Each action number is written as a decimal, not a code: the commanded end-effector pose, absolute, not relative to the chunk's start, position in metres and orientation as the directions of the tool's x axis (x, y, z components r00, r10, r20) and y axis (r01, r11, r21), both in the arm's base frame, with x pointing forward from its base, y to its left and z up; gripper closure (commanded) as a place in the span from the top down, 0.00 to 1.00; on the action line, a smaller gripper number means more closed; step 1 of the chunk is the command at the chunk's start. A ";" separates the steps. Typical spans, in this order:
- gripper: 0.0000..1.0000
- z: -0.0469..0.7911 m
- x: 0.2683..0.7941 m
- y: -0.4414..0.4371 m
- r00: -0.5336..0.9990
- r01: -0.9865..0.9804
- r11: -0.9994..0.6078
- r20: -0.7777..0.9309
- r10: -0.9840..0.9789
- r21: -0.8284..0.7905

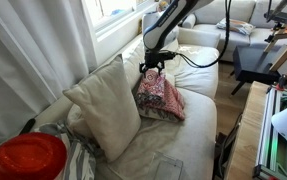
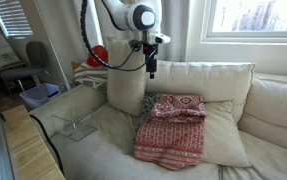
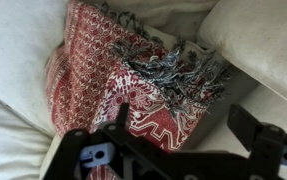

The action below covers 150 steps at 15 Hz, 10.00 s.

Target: Move the red blanket forwards then place the pillow upright

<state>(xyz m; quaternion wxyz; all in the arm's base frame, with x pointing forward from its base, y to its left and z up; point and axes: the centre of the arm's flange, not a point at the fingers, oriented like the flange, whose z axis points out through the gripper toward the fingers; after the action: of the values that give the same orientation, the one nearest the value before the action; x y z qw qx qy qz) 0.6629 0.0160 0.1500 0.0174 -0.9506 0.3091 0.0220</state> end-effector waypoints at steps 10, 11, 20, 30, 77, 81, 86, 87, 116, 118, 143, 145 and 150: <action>1.00 0.000 0.761 0.012 0.747 -0.662 -0.747 0.030 -0.664 -0.066; 1.00 -0.005 0.764 0.014 0.745 -0.663 -0.746 0.040 -0.665 -0.060; 0.96 -0.058 0.770 0.022 0.757 -0.653 -0.756 0.069 -0.650 0.037; 0.19 -0.061 0.764 0.021 0.740 -0.672 -0.738 0.022 -0.672 0.071; 0.04 -0.169 0.523 -0.166 0.265 -0.411 -0.587 -0.525 -0.809 0.697; 0.54 -0.150 0.524 -0.164 0.240 -0.450 -0.573 -0.525 -0.817 0.685; 0.92 -0.107 0.531 -0.156 0.267 -0.484 -0.585 -0.527 -0.807 0.651; 0.99 -0.094 0.531 -0.154 0.289 -0.490 -0.584 -0.511 -0.810 0.648; 1.00 -0.081 0.700 0.003 0.657 -0.753 -0.638 -0.243 -0.713 -0.164; 1.00 -0.093 0.707 -0.008 0.631 -0.776 -0.599 -0.216 -0.746 -0.197; 0.65 -0.188 0.708 0.044 0.738 -0.674 -0.734 -0.039 -0.673 -0.082; 0.49 -0.193 0.701 0.049 0.744 -0.664 -0.742 0.013 -0.668 -0.087; 0.12 -0.204 0.683 0.054 0.734 -0.665 -0.738 0.083 -0.674 -0.114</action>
<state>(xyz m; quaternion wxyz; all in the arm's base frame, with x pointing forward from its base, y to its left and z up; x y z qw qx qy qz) 0.6557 0.0485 -0.1341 0.0506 -0.9326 0.3548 -0.0426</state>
